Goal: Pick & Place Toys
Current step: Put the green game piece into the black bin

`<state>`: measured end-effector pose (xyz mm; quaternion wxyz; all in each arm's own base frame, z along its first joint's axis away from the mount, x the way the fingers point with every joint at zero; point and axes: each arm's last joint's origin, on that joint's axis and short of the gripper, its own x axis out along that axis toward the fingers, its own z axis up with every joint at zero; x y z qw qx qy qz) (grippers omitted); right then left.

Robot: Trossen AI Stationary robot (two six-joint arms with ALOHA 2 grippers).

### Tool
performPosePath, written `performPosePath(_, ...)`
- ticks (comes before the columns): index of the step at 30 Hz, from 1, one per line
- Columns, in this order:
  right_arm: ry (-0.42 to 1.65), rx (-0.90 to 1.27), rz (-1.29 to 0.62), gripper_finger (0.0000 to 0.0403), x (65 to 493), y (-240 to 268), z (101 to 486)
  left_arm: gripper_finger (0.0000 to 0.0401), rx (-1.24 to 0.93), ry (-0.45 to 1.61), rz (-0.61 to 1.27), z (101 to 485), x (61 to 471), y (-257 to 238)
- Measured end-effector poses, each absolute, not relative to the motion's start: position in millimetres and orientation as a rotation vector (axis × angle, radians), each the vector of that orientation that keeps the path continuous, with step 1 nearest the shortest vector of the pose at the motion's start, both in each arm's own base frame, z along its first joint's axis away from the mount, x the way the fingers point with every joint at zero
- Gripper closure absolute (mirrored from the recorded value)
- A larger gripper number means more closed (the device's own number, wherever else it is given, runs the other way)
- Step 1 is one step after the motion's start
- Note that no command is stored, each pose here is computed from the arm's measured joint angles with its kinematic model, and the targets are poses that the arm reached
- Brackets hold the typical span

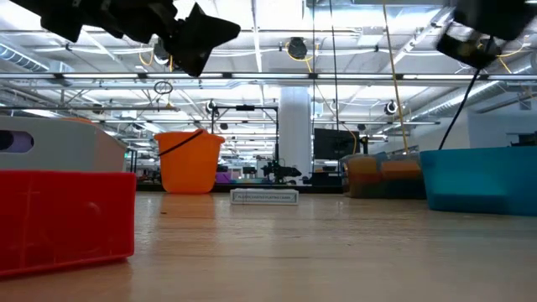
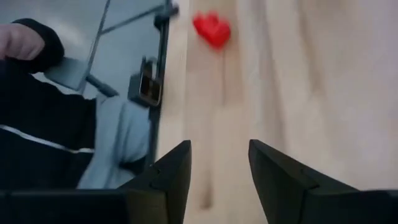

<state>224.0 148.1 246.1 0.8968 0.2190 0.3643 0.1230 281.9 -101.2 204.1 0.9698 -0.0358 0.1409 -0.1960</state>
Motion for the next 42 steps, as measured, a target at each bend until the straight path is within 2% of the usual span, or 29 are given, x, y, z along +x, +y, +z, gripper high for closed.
performPosePath(7, 1.029, 0.758, 0.207, 0.0267, 213.0, 184.7, 216.5, 0.0148, -0.065, 0.285, -0.415, 204.2, 276.1, -116.2)
performPosePath(10, 1.194, 0.890, 0.126, 0.0276, 206.6, 189.7, 205.9, 0.0148, -0.055, 0.282, -0.385, 204.1, 274.1, -120.9)
performPosePath(17, 1.374, 0.952, -0.087, 0.0296, 196.5, 181.0, 194.3, 0.0148, -0.048, 0.278, -0.357, 204.1, 273.1, -123.2)
performPosePath(26, 1.331, 0.898, -0.149, 0.0316, 203.8, 166.3, 192.3, 0.0148, -0.047, 0.278, -0.357, 204.1, 273.0, -123.1)
performPosePath(36, 1.296, 0.796, 0.019, 0.0317, 202.9, 163.0, 203.9, 0.0148, -0.038, 0.295, -0.354, 202.4, 272.8, -122.4)
performPosePath(38, 1.214, 0.762, 0.079, 0.0317, 208.5, 161.8, 209.1, 0.0148, -0.045, 0.296, -0.359, 202.5, 272.2, -123.8)
performPosePath(42, 0.909, 0.619, 0.221, 0.0318, 225.3, 164.7, 224.9, 0.0148, -0.062, 0.291, -0.387, 203.4, 268.5, -132.2)
